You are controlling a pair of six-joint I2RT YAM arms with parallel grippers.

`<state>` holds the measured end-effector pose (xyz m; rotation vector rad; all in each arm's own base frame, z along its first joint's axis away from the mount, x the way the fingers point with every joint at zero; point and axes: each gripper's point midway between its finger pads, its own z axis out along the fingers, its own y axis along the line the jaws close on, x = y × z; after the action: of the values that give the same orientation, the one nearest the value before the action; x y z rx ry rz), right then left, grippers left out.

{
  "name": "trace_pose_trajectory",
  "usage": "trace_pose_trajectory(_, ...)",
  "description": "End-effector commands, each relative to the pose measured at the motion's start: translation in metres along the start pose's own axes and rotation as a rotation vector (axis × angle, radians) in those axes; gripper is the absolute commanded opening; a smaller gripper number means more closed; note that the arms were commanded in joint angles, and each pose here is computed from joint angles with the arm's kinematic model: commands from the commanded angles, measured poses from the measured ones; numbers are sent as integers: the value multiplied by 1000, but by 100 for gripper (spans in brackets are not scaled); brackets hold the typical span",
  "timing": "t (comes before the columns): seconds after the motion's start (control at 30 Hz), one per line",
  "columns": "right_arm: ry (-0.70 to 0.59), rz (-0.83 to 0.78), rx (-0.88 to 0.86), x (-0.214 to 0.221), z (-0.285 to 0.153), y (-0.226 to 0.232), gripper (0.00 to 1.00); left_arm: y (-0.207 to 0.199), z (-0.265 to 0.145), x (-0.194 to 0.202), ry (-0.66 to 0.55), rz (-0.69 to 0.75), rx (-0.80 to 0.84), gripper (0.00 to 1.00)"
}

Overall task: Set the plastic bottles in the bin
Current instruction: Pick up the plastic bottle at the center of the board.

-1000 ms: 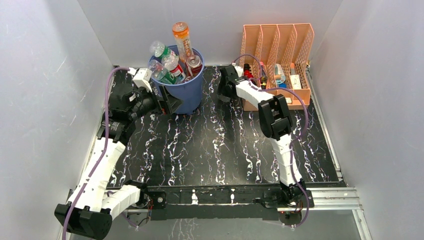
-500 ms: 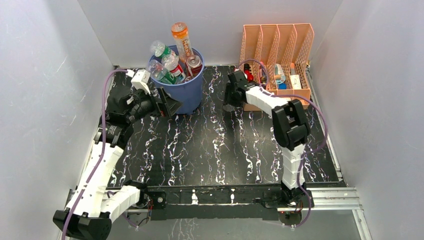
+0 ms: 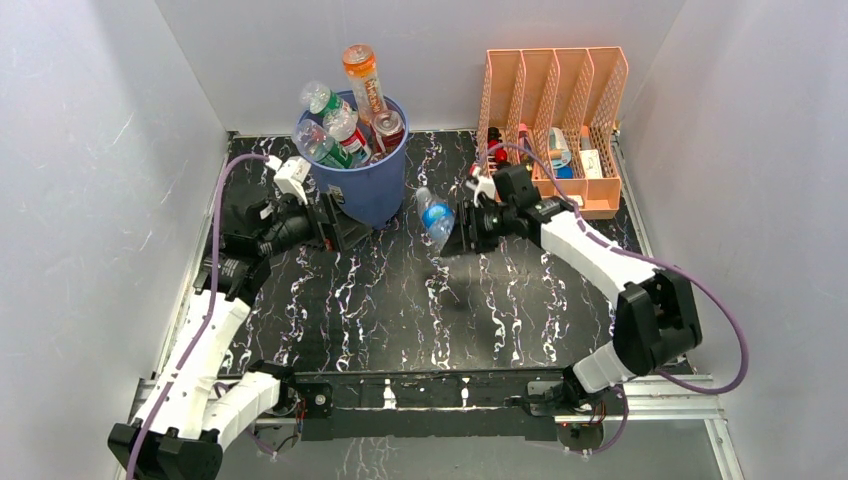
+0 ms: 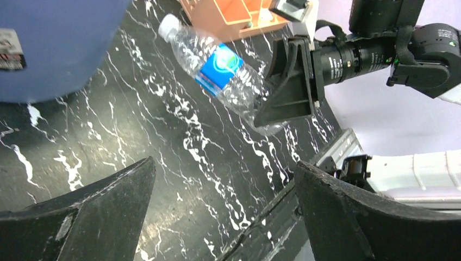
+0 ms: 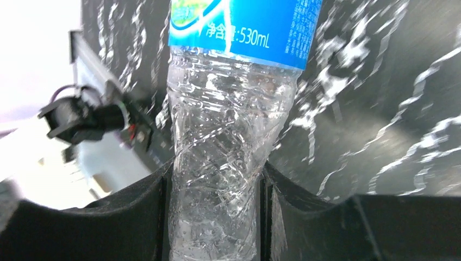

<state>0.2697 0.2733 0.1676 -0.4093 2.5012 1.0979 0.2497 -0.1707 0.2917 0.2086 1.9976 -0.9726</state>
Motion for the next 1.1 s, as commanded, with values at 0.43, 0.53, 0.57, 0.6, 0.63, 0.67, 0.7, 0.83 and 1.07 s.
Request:
trace_pose_trajectory(0.43, -277, 83, -576, 38, -49, 137, 53, -36, 2, 26, -91, -330, 247, 98)
trace_pose_trajectory(0.53, -318, 122, -582, 40, -42, 155, 53, -35, 1, 28, -113, -347, 232, 98)
trace_pose_trajectory(0.57, -336, 142, -574, 39, -39, 157, 52, -35, 0, 27, -121, -353, 231, 98)
trace_pose_trajectory(0.6, -358, 159, -579, 40, -38, 161, 52, -36, -1, 27, -130, -356, 232, 98)
trace_pose_trajectory(0.63, -384, 168, -597, 39, -39, 166, 52, -37, -1, 26, -135, -360, 233, 98)
trace_pose_trajectory(0.67, -402, 183, -614, 37, -39, 171, 52, -37, -1, 26, -139, -365, 231, 98)
trace_pose_trajectory(0.7, -421, 193, -636, 36, -39, 179, 51, -36, 0, 28, -139, -370, 226, 98)
trace_pose_trajectory(0.83, -456, 213, -639, 30, -30, 193, 50, -35, -1, 33, -147, -391, 220, 98)
trace_pose_trajectory(1.07, -448, 215, -652, 24, -8, 213, 49, -32, -3, 40, -149, -395, 196, 98)
